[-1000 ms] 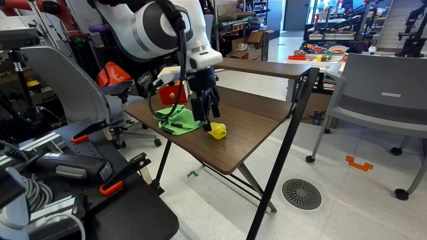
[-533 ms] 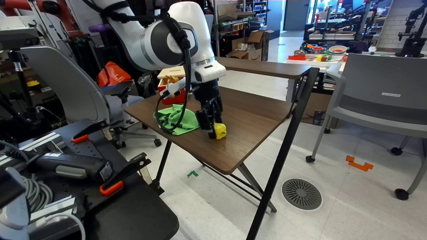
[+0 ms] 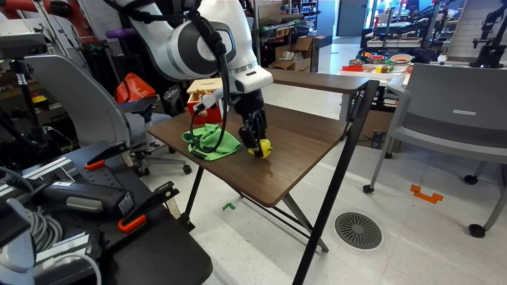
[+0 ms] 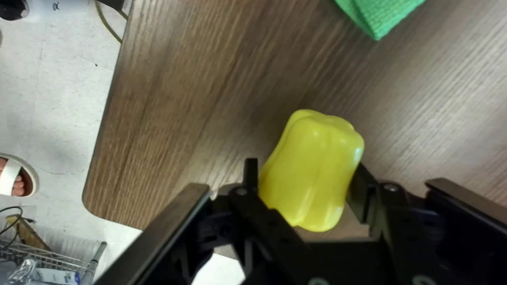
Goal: Move the yellow pepper backwards
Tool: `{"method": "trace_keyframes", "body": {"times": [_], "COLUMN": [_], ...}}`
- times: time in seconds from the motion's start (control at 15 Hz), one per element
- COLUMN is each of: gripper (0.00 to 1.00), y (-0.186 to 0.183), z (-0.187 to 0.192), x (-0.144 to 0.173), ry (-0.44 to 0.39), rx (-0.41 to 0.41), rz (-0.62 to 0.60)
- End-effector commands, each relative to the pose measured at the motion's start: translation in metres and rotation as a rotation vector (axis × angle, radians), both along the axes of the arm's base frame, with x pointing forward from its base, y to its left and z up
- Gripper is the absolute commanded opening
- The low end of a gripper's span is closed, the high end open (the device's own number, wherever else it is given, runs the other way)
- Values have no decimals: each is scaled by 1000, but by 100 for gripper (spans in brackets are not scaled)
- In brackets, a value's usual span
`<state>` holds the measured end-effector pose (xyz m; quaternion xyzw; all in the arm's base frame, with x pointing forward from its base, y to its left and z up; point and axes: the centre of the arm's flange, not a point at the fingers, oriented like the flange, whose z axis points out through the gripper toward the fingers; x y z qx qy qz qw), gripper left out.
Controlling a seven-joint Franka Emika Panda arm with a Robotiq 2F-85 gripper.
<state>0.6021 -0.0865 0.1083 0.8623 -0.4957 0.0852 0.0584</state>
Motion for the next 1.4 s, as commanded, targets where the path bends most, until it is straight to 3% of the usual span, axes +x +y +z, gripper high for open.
{"method": "trace_keyframes", "body": {"times": [0.0,0.27,0.6,1.0,1.27,1.33], "gripper": [29,29,29,29,29,79], "y": [18,55,87,99,101,100], "z": [36,58,48,-7,-21,-18], "x": [11,50,95,102,106,107], "ry": [-76,-137,-172,-118,-89,-87], "rx": [78,129,178,201,205,208], "rz": [47,94,110,108,108,105]}}
